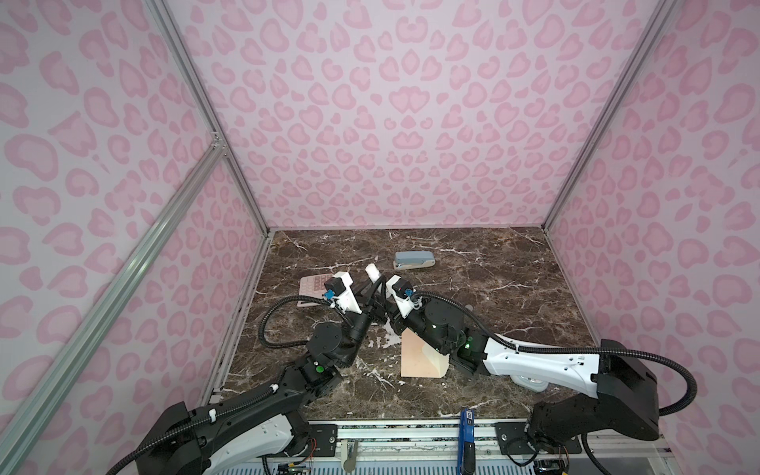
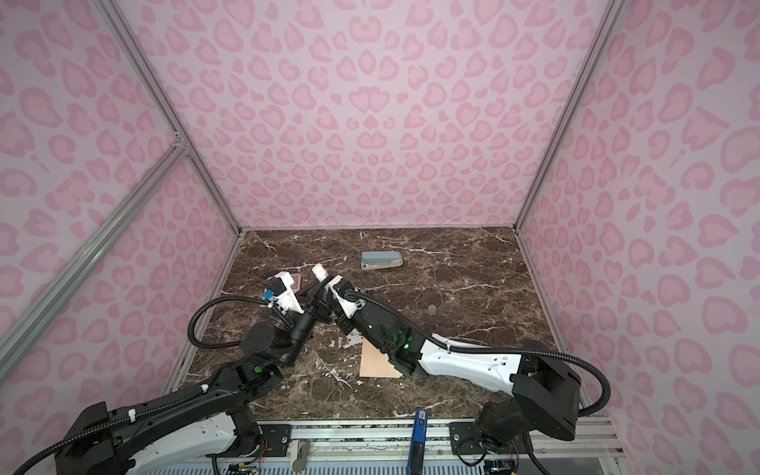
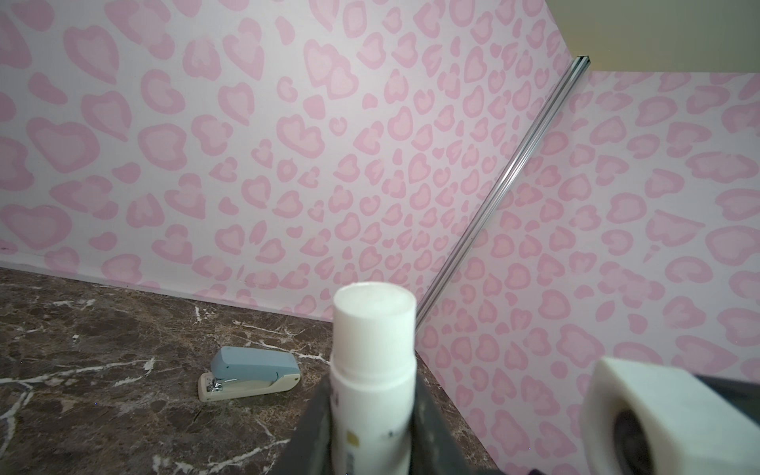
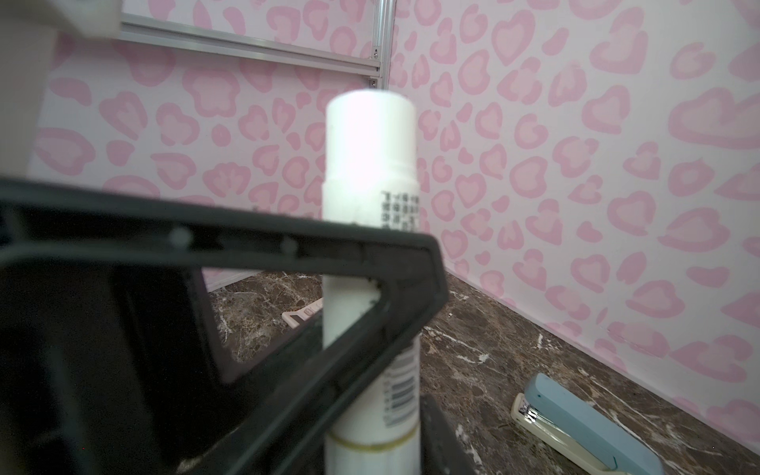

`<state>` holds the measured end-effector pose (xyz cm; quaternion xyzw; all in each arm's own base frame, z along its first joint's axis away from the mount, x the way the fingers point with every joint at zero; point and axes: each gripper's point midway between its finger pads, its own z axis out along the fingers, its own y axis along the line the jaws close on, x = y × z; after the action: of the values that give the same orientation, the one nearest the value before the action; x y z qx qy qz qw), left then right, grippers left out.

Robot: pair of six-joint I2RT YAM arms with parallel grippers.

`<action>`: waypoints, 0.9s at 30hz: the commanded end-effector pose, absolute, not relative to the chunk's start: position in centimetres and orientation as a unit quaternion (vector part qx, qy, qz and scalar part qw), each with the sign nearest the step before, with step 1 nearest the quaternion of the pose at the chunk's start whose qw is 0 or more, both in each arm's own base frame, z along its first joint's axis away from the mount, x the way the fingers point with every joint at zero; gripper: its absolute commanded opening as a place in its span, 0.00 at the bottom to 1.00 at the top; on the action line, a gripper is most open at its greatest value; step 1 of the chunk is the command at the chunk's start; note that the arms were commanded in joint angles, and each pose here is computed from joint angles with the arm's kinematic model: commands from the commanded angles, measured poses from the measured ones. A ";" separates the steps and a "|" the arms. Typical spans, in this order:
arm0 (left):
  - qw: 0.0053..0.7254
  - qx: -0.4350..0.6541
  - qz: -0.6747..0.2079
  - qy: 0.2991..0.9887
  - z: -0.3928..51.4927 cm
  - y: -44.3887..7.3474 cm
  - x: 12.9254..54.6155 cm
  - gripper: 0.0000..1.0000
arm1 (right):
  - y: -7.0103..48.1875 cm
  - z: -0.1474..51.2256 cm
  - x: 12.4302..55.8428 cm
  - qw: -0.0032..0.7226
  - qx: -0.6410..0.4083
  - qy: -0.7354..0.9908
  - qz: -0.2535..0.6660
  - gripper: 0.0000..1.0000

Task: Place the letter into the envelope and seal it
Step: 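Keep rubbing glue on the flap with the left gripper while the right steadies it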

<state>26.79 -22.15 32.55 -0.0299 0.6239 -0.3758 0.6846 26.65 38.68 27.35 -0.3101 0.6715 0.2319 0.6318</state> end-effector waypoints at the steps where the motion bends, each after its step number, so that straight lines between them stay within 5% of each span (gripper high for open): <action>1: 0.682 -0.018 -0.382 0.624 32.6 -22.6 26.6 0.04 | 38.7 29.0 27.0 0.652 -0.291 0.658 0.239 0.34; 6: 0.681 -0.018 -0.378 0.627 32.3 -22.5 26.6 0.04 | 38.6 29.2 26.8 0.655 -0.295 0.655 0.235 0.48; 27: 0.672 0.050 -0.420 0.608 32.8 -24.2 24.8 0.04 | 36.8 28.6 24.6 0.678 -0.323 0.620 0.228 0.49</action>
<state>25.34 -23.88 31.47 0.0402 0.6318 -0.3970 0.6645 24.75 36.52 27.71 -0.3256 0.6327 0.2215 0.6668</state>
